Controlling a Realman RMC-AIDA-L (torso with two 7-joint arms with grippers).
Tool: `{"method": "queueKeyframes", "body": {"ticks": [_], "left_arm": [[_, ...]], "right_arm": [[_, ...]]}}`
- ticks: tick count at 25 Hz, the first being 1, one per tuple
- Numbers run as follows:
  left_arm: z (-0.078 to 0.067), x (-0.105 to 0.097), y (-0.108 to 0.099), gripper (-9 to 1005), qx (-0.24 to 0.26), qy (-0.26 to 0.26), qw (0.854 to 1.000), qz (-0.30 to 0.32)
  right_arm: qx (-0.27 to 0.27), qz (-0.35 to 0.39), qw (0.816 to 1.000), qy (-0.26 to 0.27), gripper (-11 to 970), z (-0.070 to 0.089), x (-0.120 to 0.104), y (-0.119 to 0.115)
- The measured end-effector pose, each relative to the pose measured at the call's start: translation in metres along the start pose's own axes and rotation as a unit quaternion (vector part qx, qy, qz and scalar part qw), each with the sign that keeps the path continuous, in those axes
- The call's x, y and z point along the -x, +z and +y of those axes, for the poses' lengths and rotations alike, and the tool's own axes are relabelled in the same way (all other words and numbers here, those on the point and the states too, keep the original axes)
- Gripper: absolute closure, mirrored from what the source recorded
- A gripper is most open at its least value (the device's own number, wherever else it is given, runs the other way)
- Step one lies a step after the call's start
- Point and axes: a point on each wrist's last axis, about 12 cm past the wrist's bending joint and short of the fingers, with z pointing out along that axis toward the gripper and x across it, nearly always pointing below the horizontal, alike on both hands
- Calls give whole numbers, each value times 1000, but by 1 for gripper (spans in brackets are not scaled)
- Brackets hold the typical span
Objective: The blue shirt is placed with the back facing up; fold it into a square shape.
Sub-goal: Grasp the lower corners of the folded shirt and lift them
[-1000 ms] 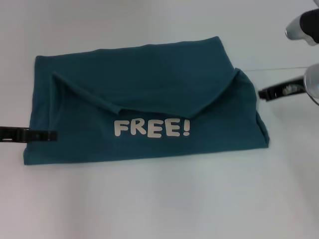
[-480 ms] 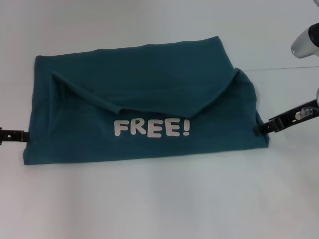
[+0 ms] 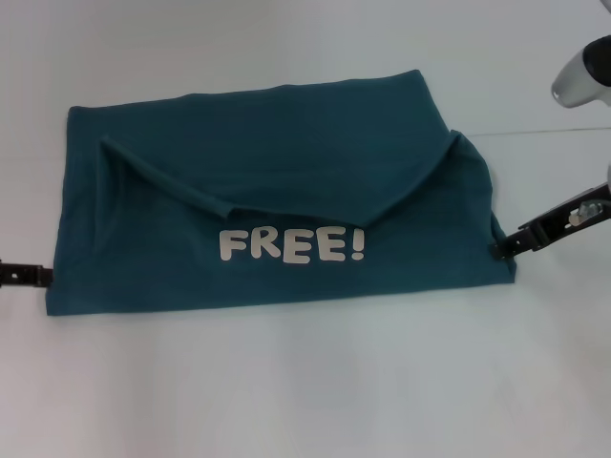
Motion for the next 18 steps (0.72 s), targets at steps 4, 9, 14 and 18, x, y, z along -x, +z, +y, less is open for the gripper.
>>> {"method": "queueKeyframes", "body": {"ticks": [4, 9, 14, 18], "left_arm": [[-6, -1, 4, 99, -9, 9, 1000, 13], [-15, 0, 9, 103, -14, 31, 999, 32], [-24, 1, 21, 107, -9, 51, 998, 32], [-31, 0, 32, 110, -4, 69, 997, 41]], "right_arm": [[0, 1, 1000, -6, 161, 2, 2, 1], [-2, 0, 1000, -6, 161, 2, 3, 1], [0, 0, 1000, -7, 161, 3, 3, 2], [0, 1, 1000, -7, 161, 3, 2, 3]]}}
